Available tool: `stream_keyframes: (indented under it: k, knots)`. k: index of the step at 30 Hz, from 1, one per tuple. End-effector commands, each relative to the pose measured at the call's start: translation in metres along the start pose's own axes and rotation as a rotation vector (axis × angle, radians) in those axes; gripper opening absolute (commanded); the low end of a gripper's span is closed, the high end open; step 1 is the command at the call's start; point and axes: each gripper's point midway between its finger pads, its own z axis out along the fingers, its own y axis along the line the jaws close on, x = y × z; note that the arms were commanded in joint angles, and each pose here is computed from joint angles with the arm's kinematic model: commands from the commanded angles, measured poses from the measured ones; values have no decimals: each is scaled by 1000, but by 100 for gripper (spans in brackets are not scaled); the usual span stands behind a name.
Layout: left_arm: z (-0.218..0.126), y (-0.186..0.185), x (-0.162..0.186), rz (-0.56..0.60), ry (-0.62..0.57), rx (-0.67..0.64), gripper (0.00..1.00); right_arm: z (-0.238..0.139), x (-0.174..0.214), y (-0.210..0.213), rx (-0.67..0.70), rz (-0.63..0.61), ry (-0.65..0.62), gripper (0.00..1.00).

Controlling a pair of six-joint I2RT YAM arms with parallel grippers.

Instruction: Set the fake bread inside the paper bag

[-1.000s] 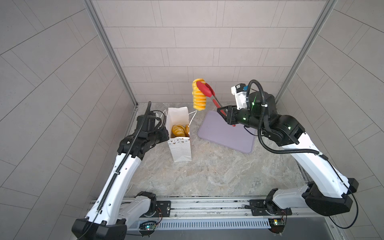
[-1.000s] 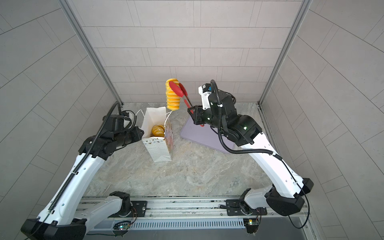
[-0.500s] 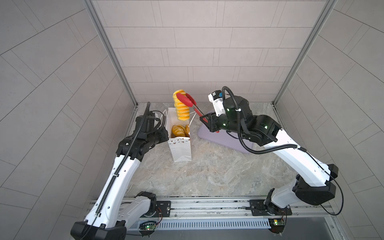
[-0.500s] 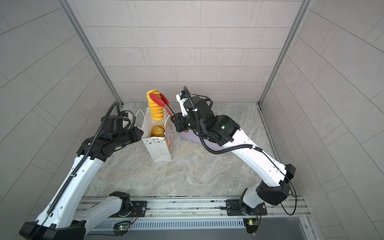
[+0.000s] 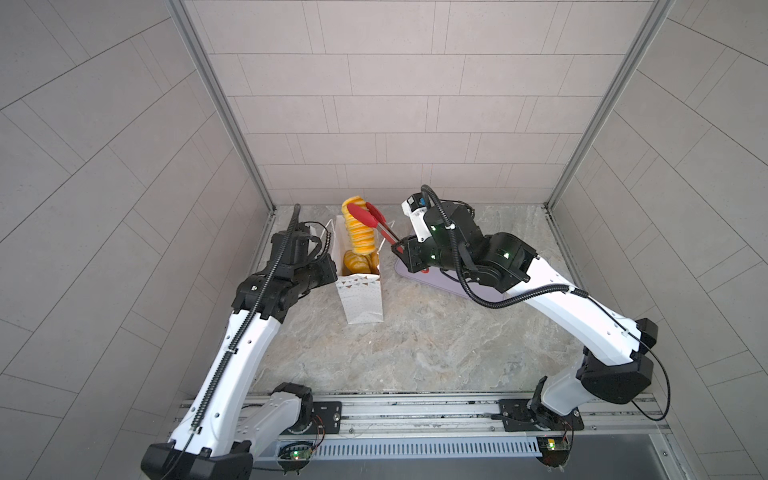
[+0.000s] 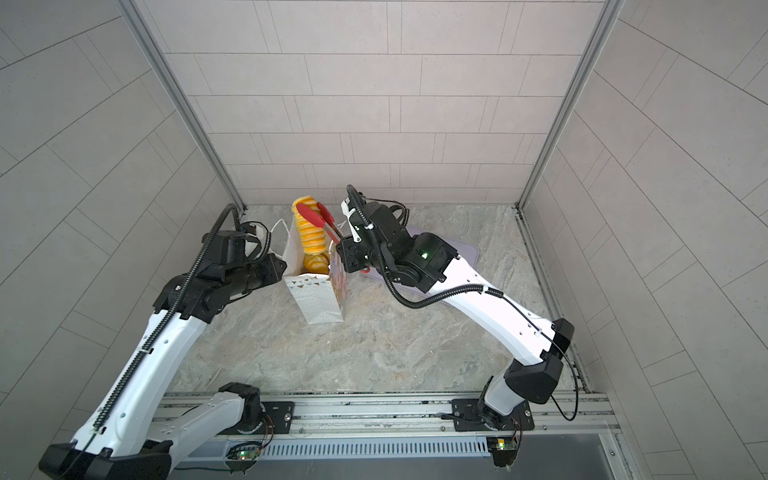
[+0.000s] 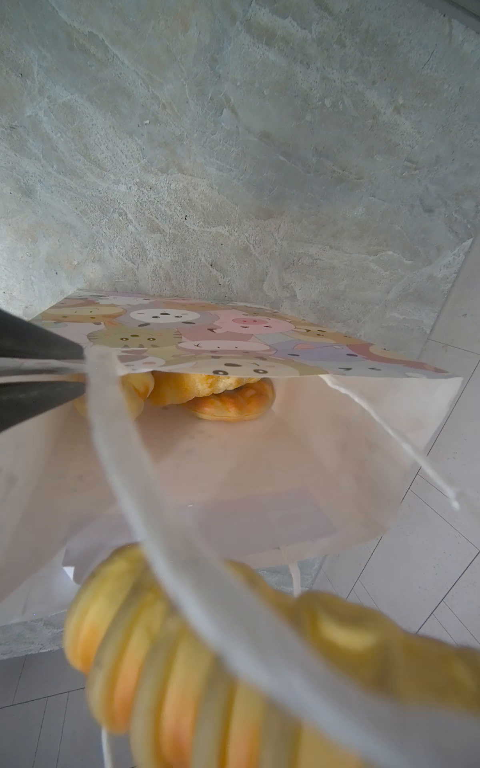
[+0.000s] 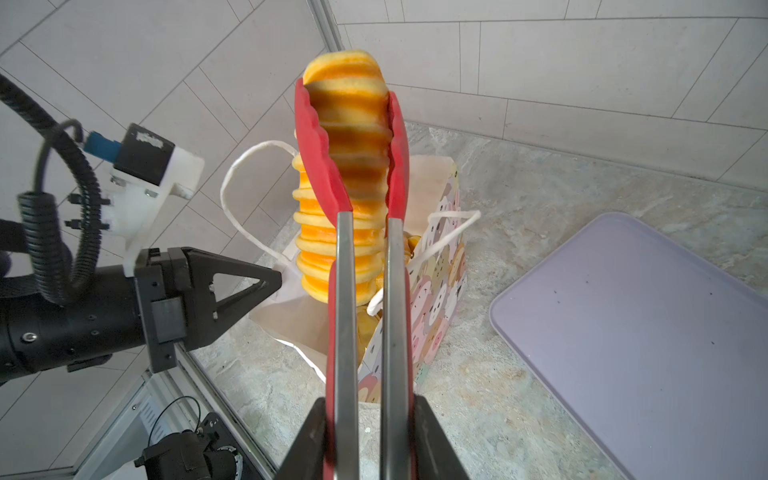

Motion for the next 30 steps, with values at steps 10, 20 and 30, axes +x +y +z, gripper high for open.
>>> stream_keyframes:
  k: [10, 20, 30]
  knots:
    - [-6, 0, 0, 17, -6, -4, 17, -4, -6, 0, 8, -9, -44, 41]
    - [-7, 1, 1, 15, -5, -9, 17, -6, -8, 2, 2, -11, -53, 47]
    - [-12, -1, -5, 27, -19, -12, 17, -13, -16, 2, 5, -22, -74, 46]
